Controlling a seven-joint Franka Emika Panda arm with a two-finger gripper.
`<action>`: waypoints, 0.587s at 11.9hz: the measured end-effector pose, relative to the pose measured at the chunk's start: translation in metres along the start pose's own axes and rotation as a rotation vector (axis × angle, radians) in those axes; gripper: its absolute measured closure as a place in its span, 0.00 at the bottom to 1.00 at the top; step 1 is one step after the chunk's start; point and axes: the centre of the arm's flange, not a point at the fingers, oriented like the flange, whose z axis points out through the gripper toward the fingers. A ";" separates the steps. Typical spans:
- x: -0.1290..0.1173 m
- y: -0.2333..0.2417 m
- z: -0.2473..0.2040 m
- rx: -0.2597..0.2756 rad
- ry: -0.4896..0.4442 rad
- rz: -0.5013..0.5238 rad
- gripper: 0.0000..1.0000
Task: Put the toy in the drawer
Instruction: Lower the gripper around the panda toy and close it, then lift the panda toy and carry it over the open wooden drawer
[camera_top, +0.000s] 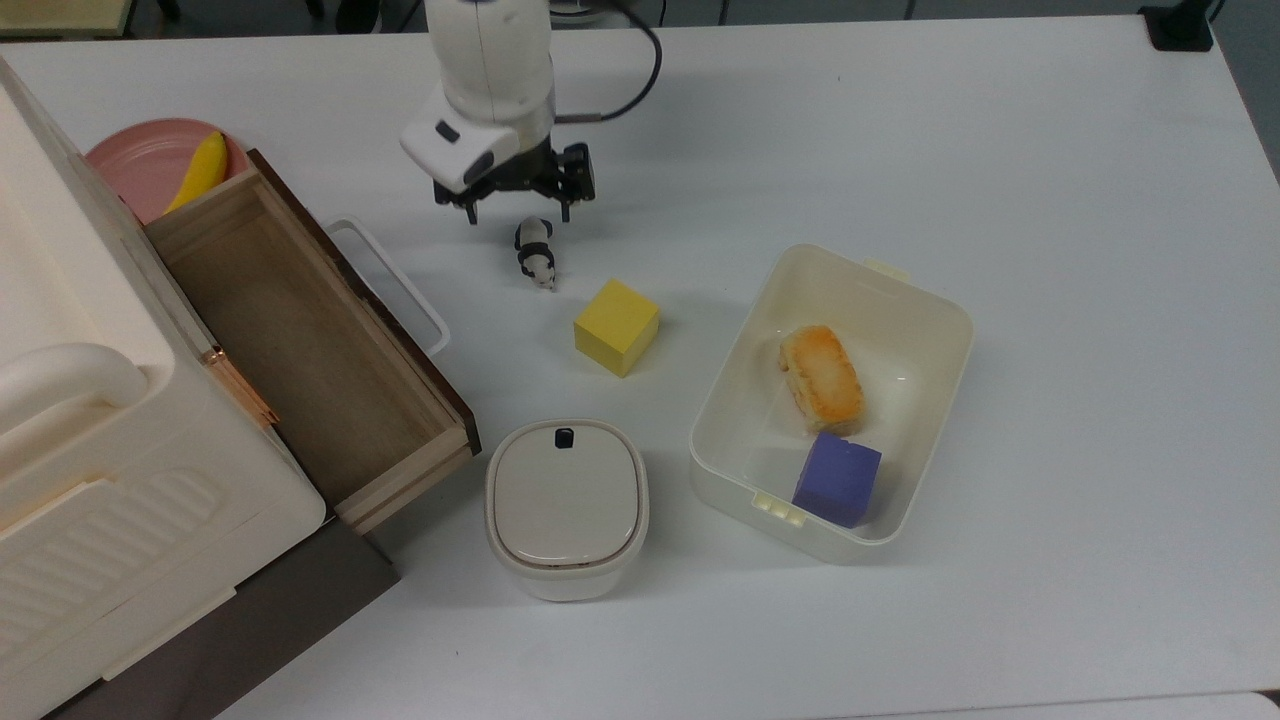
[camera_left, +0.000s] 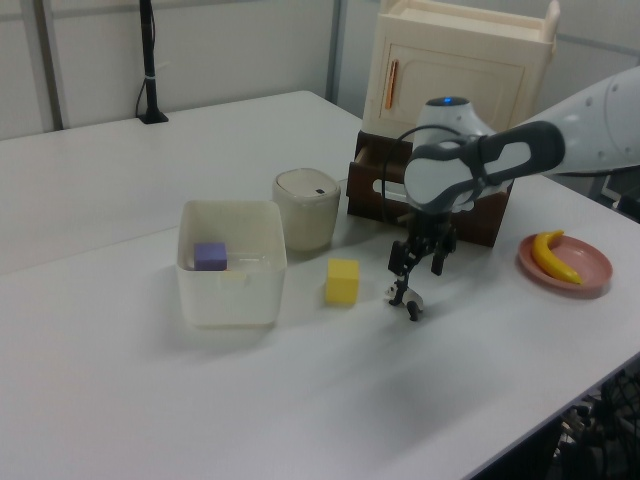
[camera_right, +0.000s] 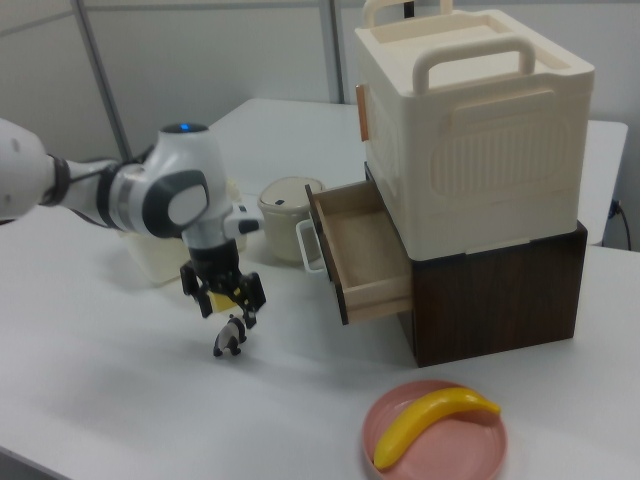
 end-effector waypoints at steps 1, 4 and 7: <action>0.006 0.000 0.018 -0.005 -0.003 -0.002 0.00; 0.014 -0.001 0.045 -0.018 -0.017 -0.015 0.00; 0.015 -0.001 0.049 -0.042 -0.024 -0.037 0.38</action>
